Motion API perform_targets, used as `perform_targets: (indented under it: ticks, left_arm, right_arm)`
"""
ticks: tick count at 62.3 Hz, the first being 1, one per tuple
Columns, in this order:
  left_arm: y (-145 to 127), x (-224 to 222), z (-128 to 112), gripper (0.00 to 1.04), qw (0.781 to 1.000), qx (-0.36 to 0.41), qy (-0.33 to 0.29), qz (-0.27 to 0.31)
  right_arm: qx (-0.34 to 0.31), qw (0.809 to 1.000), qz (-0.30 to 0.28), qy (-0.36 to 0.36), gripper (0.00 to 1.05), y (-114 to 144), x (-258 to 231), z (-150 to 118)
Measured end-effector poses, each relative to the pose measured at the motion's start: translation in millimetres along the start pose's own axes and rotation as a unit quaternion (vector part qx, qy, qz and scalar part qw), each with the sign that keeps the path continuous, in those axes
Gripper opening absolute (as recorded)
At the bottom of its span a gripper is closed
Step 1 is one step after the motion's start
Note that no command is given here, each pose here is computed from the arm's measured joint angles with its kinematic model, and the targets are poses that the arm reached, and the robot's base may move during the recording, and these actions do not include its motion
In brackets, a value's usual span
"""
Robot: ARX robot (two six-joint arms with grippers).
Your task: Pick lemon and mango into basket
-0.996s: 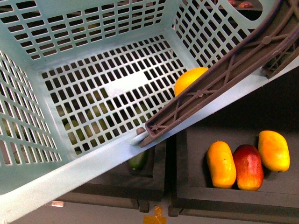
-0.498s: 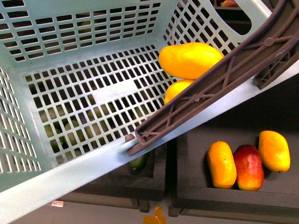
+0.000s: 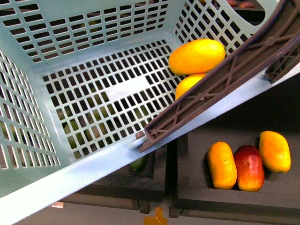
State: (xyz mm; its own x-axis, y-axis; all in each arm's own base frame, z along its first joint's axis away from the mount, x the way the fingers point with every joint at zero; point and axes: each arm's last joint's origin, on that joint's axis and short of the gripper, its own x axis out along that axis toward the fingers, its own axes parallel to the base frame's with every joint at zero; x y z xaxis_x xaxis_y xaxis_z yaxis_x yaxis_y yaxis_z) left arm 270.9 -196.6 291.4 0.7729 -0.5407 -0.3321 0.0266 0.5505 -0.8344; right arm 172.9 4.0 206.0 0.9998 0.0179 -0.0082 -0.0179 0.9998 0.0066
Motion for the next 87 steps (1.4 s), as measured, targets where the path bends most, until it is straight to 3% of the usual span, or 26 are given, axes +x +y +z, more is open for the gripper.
perform_targets:
  ticks: [48, 87]
  left_arm:
    - [0, 0, 0, 0.05, 1.000, 0.002, -0.003, 0.001]
    - [0, 0, 0, 0.05, 1.000, 0.002, -0.003, 0.001]
  right_arm:
    - [0.000, 1.000, -0.009, -0.007, 0.02, -3, -46, -36]
    - [-0.001, 1.000, -0.007, -0.013, 0.02, -3, -61, -34]
